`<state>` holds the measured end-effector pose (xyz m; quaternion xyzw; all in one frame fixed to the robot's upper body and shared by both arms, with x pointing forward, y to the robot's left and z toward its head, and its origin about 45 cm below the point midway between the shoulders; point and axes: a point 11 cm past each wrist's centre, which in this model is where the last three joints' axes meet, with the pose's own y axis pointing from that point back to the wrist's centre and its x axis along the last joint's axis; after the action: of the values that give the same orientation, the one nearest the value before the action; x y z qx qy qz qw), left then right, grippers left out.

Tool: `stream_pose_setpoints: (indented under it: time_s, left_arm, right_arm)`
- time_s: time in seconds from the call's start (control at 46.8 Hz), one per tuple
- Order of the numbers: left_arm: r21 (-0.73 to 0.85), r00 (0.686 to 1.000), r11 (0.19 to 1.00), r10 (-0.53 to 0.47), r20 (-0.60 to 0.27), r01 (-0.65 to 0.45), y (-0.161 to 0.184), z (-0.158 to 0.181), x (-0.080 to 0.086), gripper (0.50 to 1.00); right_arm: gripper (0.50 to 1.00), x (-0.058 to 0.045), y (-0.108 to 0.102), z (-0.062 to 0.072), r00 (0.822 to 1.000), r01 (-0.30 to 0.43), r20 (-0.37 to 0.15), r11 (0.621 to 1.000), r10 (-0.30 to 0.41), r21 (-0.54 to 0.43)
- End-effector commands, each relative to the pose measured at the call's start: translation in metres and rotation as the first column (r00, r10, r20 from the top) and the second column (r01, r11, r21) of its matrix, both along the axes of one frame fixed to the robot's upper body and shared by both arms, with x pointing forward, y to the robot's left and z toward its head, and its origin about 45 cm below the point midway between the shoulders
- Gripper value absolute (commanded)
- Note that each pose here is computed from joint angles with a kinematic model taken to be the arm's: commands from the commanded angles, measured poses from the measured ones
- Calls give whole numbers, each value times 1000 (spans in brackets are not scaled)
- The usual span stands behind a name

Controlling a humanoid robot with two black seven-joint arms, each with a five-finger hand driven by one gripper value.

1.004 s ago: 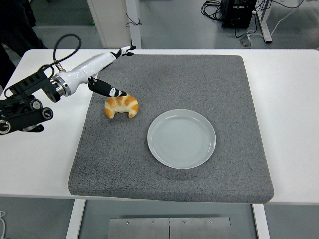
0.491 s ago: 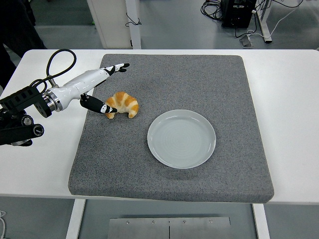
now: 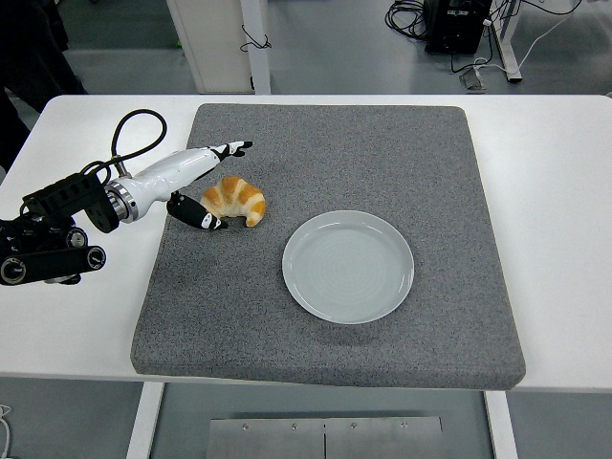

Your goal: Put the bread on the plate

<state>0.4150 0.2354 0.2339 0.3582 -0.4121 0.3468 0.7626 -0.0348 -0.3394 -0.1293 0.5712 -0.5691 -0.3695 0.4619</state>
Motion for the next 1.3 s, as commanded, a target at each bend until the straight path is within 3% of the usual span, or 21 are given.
stream_pose_setpoints:
  time_s: [0.0, 0.47, 0.684, 0.983, 1.282]
  left_arm:
    - [10, 1000, 1000, 8, 3, -8, -2, -3, 3, 971]
    - [43, 999, 998, 50, 19, -50, 0, -23, 15, 969]
    - [49, 999, 998, 42, 20, -43, -2, -26, 14, 939]
    - [67, 999, 998, -3, 38, 1, -7, -33, 8, 765]
    - [68, 1000, 998, -6, 31, 4, -7, -33, 8, 652]
  right_arm:
    - [1000, 0, 0, 0, 1000, 0, 0, 1000, 0, 0]
    - [1000, 0, 0, 0, 1000, 0, 0, 1000, 0, 0]
    - [1000, 0, 0, 0, 1000, 0, 0, 1000, 0, 0]
    - [1000, 0, 0, 0, 1000, 0, 0, 1000, 0, 0]
    - [1000, -1, 0, 0, 1000, 0, -1, 1000, 0, 0]
